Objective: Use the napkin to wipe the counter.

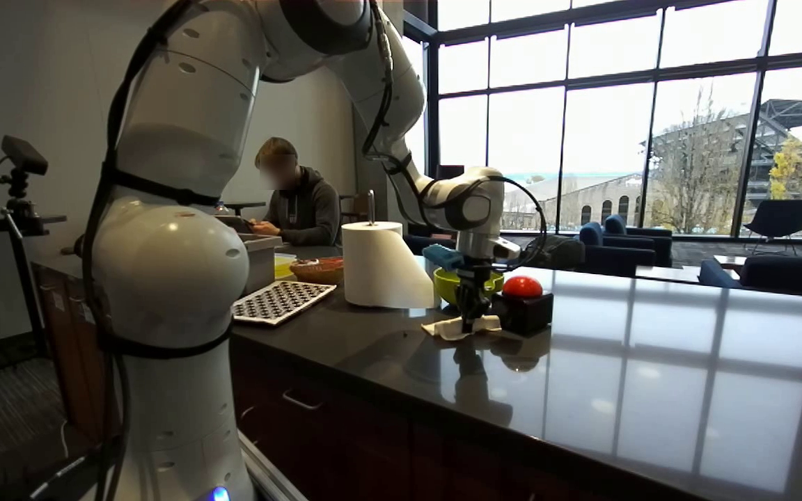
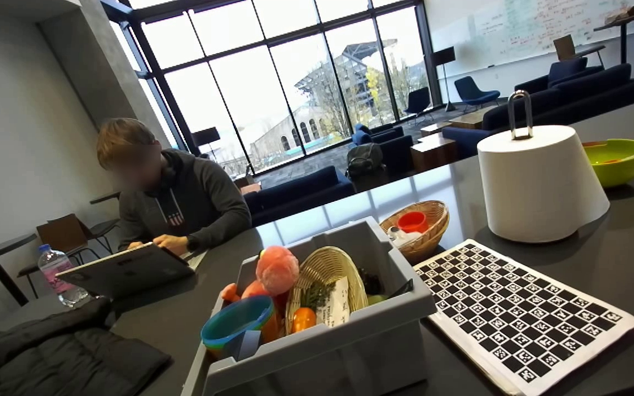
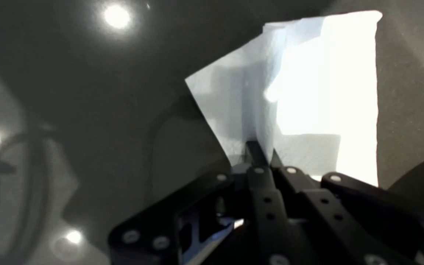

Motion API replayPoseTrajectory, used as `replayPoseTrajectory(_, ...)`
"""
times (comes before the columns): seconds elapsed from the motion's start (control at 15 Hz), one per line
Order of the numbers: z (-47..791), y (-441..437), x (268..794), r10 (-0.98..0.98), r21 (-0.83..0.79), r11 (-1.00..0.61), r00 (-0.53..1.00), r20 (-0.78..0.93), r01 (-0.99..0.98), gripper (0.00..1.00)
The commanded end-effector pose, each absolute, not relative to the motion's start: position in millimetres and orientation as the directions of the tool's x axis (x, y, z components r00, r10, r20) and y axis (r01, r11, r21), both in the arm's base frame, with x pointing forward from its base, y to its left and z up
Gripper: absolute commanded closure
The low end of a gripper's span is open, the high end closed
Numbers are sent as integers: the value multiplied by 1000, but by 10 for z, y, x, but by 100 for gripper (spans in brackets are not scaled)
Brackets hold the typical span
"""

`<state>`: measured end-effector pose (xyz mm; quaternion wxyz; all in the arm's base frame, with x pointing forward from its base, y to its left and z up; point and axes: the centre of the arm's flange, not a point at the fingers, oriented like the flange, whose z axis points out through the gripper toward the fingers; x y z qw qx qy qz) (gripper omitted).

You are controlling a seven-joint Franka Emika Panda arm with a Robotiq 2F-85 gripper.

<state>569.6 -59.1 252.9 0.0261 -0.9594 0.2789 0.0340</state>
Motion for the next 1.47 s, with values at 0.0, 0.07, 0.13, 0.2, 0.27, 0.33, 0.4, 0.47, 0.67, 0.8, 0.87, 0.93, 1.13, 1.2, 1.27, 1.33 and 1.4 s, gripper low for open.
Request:
replayPoseTrajectory(0.0,2133,-632,5248,-507,-15,-857,847,-159,-515,100)
replayPoseTrajectory(0.07,2129,-641,5210,-500,-18,-860,851,-160,-509,100)
replayPoseTrajectory(0.13,2126,-646,5162,-489,-21,-867,857,-165,-499,100)
replayPoseTrajectory(0.2,2125,-644,5121,-478,-20,-873,862,-168,-488,100)
replayPoseTrajectory(0.27,2115,-631,5081,-462,-19,-881,870,-174,-472,100)
replayPoseTrajectory(0.33,2112,-615,5038,-450,-18,-888,875,-177,-460,100)
replayPoseTrajectory(0.4,2099,-596,5001,-440,-18,-893,880,-181,-450,100)
replayPoseTrajectory(0.47,2095,-576,4972,-434,-20,-895,882,-181,-445,100)
replayPoseTrajectory(0.67,2064,-480,4899,-427,-29,-898,887,-177,-439,100)
replayPoseTrajectory(0.8,2042,-394,4855,-424,-30,-900,889,-175,-435,100)
replayPoseTrajectory(0.87,2035,-351,4832,-421,-30,-901,890,-173,-432,100)
replayPoseTrajectory(0.93,2030,-310,4810,-419,-29,-903,892,-173,-429,100)
replayPoseTrajectory(1.13,2017,-201,4756,-406,-31,-909,898,-171,-417,100)
replayPoseTrajectory(1.2,2014,-171,4747,-403,-31,-910,900,-168,-414,100)
replayPoseTrajectory(1.27,2014,-138,4739,-399,-33,-912,902,-167,-409,100)
replayPoseTrajectory(1.33,2013,-111,4736,-395,-33,-914,904,-165,-405,100)
replayPoseTrajectory(1.4,2011,-76,4739,-389,-36,-916,907,-163,-399,100)
